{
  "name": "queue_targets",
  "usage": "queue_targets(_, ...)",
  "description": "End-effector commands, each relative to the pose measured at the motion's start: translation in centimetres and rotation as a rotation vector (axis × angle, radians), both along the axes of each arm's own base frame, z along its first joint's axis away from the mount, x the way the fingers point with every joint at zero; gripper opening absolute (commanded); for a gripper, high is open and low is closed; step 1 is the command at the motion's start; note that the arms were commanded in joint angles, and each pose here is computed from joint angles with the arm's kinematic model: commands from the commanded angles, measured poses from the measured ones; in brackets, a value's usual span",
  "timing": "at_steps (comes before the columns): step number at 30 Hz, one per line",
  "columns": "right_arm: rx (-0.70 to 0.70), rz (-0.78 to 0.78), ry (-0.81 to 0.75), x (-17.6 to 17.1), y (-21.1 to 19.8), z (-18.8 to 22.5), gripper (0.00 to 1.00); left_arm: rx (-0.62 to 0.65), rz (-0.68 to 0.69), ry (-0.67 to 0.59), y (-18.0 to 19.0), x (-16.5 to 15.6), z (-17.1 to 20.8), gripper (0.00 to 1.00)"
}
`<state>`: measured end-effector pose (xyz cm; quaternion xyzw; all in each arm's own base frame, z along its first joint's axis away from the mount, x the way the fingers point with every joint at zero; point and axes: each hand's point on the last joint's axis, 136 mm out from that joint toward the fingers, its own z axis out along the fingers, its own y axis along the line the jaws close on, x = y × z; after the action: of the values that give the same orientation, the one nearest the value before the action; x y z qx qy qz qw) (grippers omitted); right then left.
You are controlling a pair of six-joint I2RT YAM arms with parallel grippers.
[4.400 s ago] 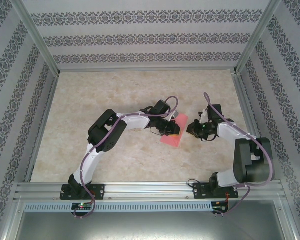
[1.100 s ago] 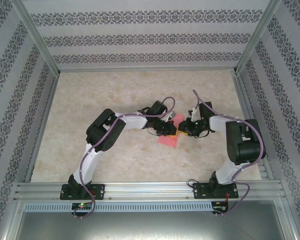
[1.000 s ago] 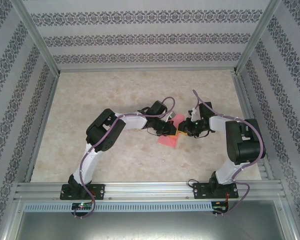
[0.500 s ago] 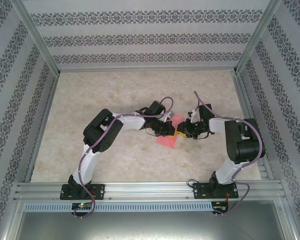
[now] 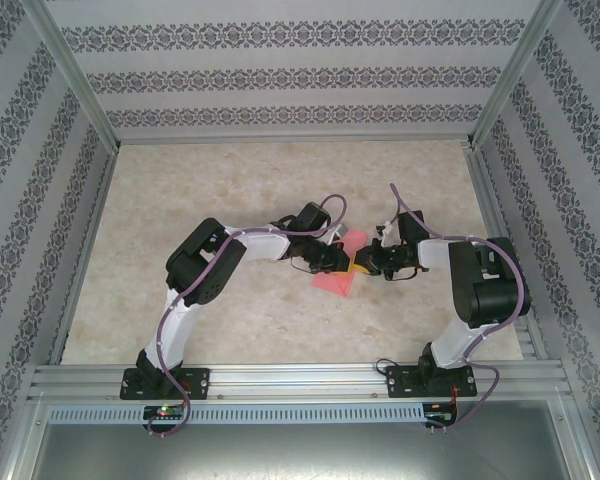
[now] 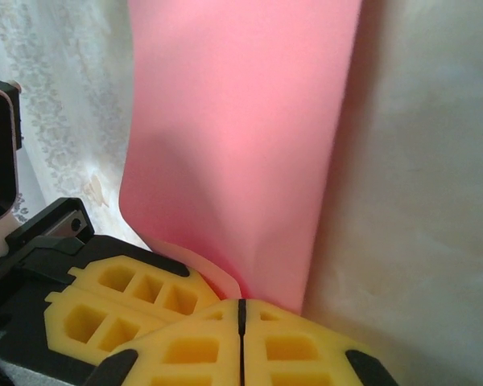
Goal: Fold a paper plane with a square sheet of paper (pick it up from the middle)
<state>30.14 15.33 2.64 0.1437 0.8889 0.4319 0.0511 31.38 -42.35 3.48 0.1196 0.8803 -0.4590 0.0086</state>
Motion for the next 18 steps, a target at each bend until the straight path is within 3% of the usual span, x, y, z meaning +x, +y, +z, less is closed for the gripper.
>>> queue_targets(1,-0.018,0.015,0.022,-1.0,0.1,-0.6,0.03,-0.096,-0.003,-0.084,-0.6,1.1,4.3,0.00)
queue_targets(9,-0.083,0.031,-0.003,-0.5,-0.5,-0.6,0.00,-0.073,-0.014,-0.119,0.4,1.1,5.8,0.05)
queue_targets(18,-0.096,0.051,-0.024,-0.1,-0.3,-0.2,0.00,0.137,-0.013,-0.207,3.6,4.0,4.5,0.09)
